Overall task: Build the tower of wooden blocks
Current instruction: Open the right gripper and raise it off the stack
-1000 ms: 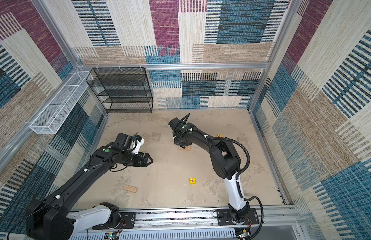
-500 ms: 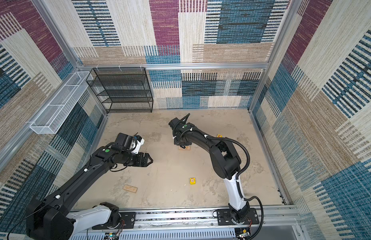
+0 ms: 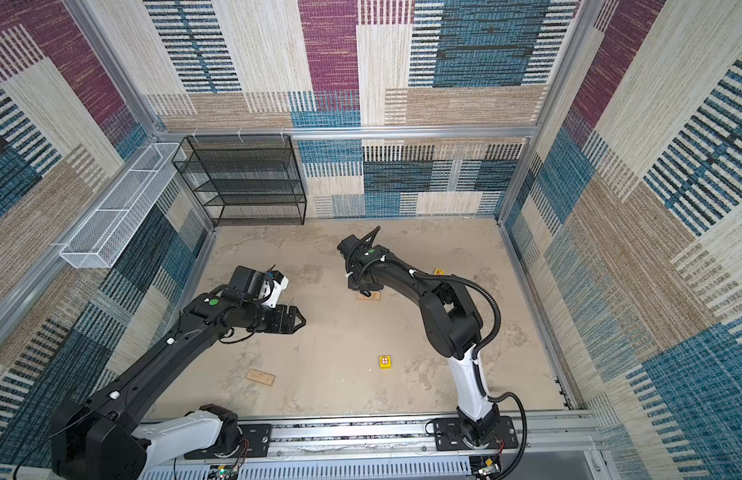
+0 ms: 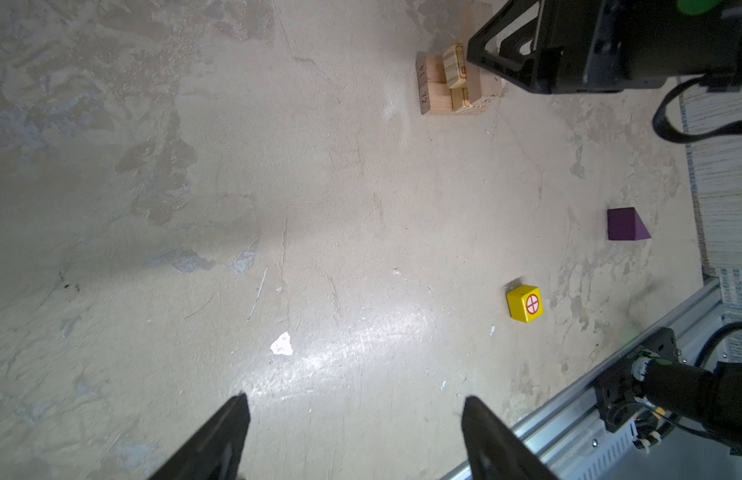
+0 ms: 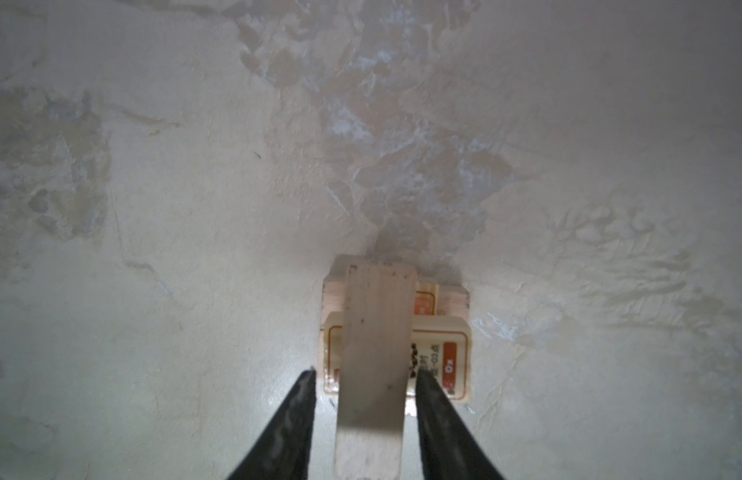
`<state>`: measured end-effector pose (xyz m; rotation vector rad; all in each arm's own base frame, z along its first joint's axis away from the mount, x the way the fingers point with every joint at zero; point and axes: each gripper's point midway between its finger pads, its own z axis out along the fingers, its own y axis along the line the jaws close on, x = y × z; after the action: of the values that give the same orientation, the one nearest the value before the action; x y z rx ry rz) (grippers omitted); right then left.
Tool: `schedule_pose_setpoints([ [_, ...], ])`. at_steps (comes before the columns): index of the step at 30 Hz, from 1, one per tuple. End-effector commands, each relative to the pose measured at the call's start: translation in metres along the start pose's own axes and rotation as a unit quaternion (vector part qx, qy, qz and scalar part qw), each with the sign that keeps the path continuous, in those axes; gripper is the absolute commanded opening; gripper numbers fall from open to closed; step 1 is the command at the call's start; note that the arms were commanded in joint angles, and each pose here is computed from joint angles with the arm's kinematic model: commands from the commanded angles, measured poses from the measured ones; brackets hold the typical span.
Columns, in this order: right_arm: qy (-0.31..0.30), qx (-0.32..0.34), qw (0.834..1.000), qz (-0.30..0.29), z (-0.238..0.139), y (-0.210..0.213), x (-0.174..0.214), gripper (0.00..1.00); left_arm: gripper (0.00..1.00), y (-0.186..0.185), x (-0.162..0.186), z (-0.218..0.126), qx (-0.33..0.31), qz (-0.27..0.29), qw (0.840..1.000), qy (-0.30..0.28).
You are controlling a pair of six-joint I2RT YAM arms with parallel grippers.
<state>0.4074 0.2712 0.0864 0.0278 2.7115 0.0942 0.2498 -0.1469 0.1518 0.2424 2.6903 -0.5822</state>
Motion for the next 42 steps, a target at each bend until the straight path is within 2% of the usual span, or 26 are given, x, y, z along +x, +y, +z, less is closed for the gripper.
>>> schedule_pose_setpoints([
  [1, -0.007, -0.005, 1.0, -0.007, -0.007, 0.001, -0.004, 0.73, 0.85, 0.003, -0.003, -0.002, -0.009, 0.017, 1.0, -0.008],
  [3, -0.005, -0.01, 1.0, -0.013, -0.009, 0.003, -0.004, 0.82, 0.85, 0.004, -0.005, -0.004, -0.013, 0.017, 1.0, -0.015],
  [5, -0.008, -0.013, 1.0, -0.015, -0.012, 0.004, -0.006, 0.84, 0.85, 0.006, -0.005, -0.006, -0.021, 0.018, 0.999, -0.02],
  [17, -0.043, -0.049, 0.997, -0.047, -0.044, 0.012, -0.02, 0.82, 0.84, 0.018, -0.014, -0.022, -0.065, 0.025, 0.996, -0.064],
  [22, -0.07, -0.098, 0.989, -0.085, -0.065, 0.029, -0.02, 0.9, 0.83, 0.028, -0.016, -0.03, -0.095, 0.026, 0.992, -0.082],
  [27, -0.11, -0.101, 0.978, -0.146, -0.086, 0.051, -0.015, 0.92, 0.83, 0.038, -0.019, -0.039, -0.126, 0.021, 0.986, -0.103],
  [31, -0.138, -0.101, 0.963, -0.208, -0.097, 0.08, 0.002, 0.89, 0.83, 0.05, -0.017, -0.044, -0.159, 0.002, 0.981, -0.11],
  [35, -0.152, -0.152, 0.947, -0.238, -0.112, 0.111, 0.024, 0.83, 0.84, 0.058, -0.008, -0.052, -0.179, -0.045, 0.977, -0.103],
  [38, -0.156, -0.22, 0.932, -0.242, -0.125, 0.129, 0.037, 0.81, 0.84, 0.055, -0.005, -0.058, -0.168, -0.079, 0.976, -0.11],
  [42, -0.153, -0.266, 0.92, -0.244, -0.131, 0.141, 0.05, 0.8, 0.85, 0.054, -0.001, -0.064, -0.158, -0.115, 0.972, -0.128],
])
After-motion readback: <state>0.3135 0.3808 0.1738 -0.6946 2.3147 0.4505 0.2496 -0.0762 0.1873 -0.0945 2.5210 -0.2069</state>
